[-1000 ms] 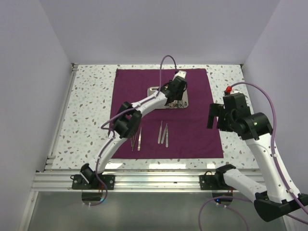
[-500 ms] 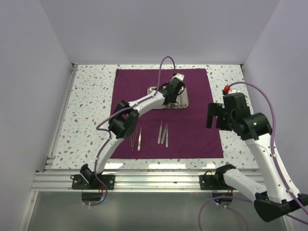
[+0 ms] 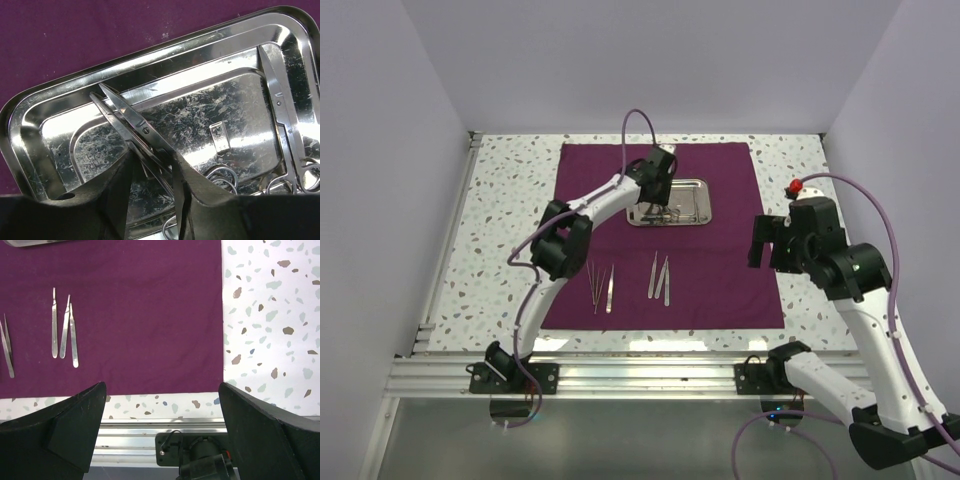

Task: Open and lay out the surgical kit
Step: Pick up the medical item from the container.

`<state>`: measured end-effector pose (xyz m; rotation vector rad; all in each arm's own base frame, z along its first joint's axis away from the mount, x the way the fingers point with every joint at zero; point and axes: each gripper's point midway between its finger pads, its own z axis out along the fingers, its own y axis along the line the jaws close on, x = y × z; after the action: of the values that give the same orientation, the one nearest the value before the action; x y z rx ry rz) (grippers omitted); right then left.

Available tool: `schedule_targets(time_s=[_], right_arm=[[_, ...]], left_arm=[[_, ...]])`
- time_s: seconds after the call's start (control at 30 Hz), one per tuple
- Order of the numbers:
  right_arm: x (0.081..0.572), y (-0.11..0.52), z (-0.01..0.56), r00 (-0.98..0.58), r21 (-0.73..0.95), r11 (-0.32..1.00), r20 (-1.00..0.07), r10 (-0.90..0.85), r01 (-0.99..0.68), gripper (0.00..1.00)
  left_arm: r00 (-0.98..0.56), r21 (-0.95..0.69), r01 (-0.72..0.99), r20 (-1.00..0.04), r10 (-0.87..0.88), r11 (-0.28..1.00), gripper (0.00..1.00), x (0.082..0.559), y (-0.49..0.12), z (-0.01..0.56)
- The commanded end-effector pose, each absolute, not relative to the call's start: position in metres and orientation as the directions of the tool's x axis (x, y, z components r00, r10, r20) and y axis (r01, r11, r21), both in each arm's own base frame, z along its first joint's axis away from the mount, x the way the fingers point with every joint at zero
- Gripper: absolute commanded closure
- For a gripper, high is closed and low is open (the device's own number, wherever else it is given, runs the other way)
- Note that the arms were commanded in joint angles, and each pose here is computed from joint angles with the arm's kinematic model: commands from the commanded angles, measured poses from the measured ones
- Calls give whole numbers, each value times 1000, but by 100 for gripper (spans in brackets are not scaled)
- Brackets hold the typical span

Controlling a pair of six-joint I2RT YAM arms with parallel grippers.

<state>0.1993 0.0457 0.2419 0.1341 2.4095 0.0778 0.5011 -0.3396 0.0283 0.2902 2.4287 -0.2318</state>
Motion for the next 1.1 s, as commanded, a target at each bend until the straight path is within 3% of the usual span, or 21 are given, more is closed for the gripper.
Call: schedule_targets(time_s=[0.0, 0.07, 0.13, 0.17, 0.27, 0.47, 0.87, 1.07], right_arm=[[200, 44, 250, -717, 101, 992, -685, 127, 79, 2], [199, 42, 251, -716, 94, 992, -687, 126, 84, 1], [197, 41, 252, -718, 90, 993, -685, 122, 82, 1], [195, 40, 252, -719, 88, 993, -685, 122, 84, 2], [193, 38, 251, -722, 82, 993, -682, 117, 84, 2], [197, 40, 255, -719, 79, 994, -686, 107, 72, 2], [199, 48, 262, -698, 124, 991, -705, 122, 48, 2], [195, 48, 264, -690, 136, 990, -713, 128, 43, 2]], left_arm=[[-889, -69, 195, -434, 147, 978, 58, 461, -309, -41], [-902, -74, 171, -414, 126, 983, 57, 460, -301, -48], [-914, -88, 165, -388, 118, 982, 72, 456, -300, -58], [-918, -95, 166, -379, 119, 981, 84, 455, -301, -61], [-926, -111, 168, -359, 118, 979, 100, 451, -303, -70], [-916, -141, 191, -381, 125, 971, 100, 456, -312, -56], [-736, -193, 230, -676, 40, 954, 100, 507, -328, 106], [-674, -237, 262, -739, 2, 935, 100, 513, -336, 154]])
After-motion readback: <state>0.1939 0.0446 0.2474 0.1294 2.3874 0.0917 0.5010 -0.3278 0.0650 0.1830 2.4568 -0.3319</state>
